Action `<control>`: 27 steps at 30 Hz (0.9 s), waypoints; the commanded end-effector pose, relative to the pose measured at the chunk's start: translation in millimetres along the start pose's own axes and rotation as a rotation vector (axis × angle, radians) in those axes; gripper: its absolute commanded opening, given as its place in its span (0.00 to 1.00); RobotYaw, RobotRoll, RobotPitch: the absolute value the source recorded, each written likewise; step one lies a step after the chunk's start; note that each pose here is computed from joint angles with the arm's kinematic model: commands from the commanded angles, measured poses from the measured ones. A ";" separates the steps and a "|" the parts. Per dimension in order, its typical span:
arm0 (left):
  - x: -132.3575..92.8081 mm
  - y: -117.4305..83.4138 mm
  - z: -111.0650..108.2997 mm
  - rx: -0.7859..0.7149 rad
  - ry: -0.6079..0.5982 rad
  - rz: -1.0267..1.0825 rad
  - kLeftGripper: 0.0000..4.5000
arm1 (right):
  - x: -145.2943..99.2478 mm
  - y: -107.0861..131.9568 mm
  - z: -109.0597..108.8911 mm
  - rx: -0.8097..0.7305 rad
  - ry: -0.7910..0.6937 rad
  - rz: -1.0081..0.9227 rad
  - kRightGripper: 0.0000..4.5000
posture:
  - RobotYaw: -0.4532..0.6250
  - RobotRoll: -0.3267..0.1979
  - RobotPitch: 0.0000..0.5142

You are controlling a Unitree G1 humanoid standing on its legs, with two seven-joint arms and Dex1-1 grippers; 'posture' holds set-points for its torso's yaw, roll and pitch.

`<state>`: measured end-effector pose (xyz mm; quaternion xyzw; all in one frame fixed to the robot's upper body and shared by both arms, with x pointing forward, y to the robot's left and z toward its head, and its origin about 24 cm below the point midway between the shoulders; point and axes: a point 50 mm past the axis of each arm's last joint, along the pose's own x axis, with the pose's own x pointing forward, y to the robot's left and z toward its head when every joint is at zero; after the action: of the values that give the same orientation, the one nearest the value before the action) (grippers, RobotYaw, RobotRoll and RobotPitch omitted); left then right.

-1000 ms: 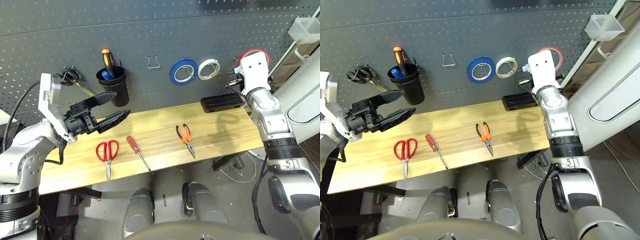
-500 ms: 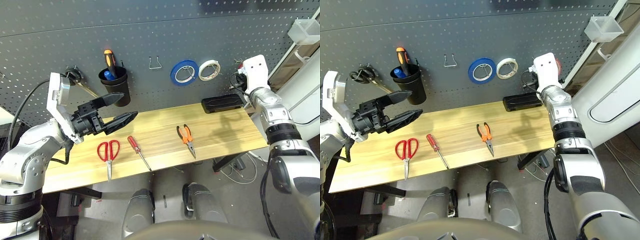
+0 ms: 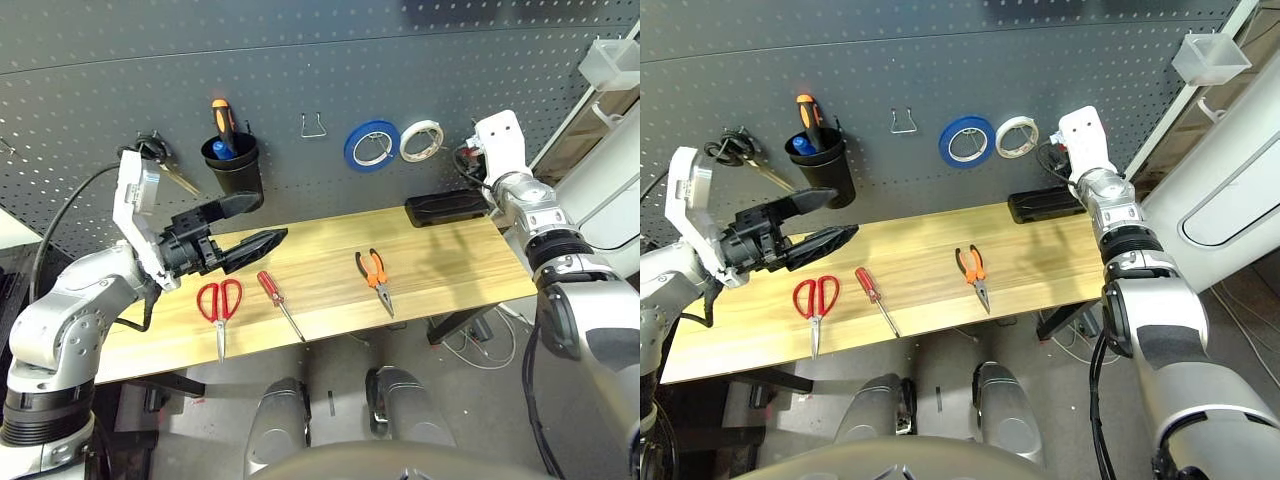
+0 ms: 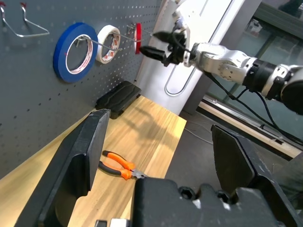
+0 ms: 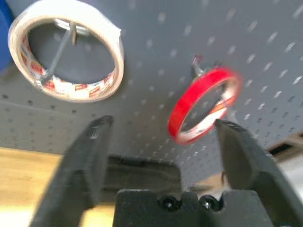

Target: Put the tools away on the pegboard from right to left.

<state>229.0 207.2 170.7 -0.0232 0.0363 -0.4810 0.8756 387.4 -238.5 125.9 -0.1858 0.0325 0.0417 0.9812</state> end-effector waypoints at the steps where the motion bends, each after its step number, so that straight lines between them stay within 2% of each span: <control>1: 3.5 -3.8 -3.0 -0.013 0.018 -0.032 1.00 | -15.0 -15.5 21.1 0.006 -0.089 0.016 0.99 | 0.44 0.62 0.19; 4: 2.1 -4.4 -8.3 -0.030 0.035 -0.046 1.00 | -35.8 -19.6 29.6 0.032 -0.080 0.091 0.99 | 0.42 0.62 0.21; 8: -0.7 -4.7 -18.0 -0.052 0.072 -0.066 1.00 | -72.9 -26.7 35.1 0.089 0.054 0.181 0.99 | 0.38 0.62 0.27; 11: -0.2 -4.8 -25.5 -0.065 0.104 -0.082 1.00 | -90.3 -20.0 37.4 0.133 0.140 0.234 0.99 | 0.36 0.62 0.31; 14: 1.3 -2.0 -40.6 -0.056 0.179 -0.083 1.00 | -98.1 2.9 32.3 0.196 0.226 0.312 0.99 | 0.34 0.62 0.38; 18: 3.3 4.8 -56.3 0.042 0.270 -0.048 1.00 | -99.0 35.3 16.2 0.276 0.363 0.294 0.99 | 0.34 0.62 0.44; 20: 4.4 6.5 -60.6 0.061 0.279 -0.047 1.00 | -98.6 50.9 9.4 0.314 0.441 0.289 0.99 | 0.34 0.62 0.47; 24: 9.5 11.3 -77.3 0.134 0.331 0.010 1.00 | -95.7 92.0 -9.6 0.381 0.637 0.335 0.99 | 0.35 0.62 0.48; 27: 14.6 11.5 -80.1 0.165 0.325 0.033 1.00 | -88.8 106.7 -14.9 0.396 0.681 0.310 0.99 | 0.36 0.62 0.48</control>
<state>239.7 202.2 93.7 0.1123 0.1346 -0.4683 0.8660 286.6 -148.1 86.1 0.0198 0.3737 0.1440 0.9161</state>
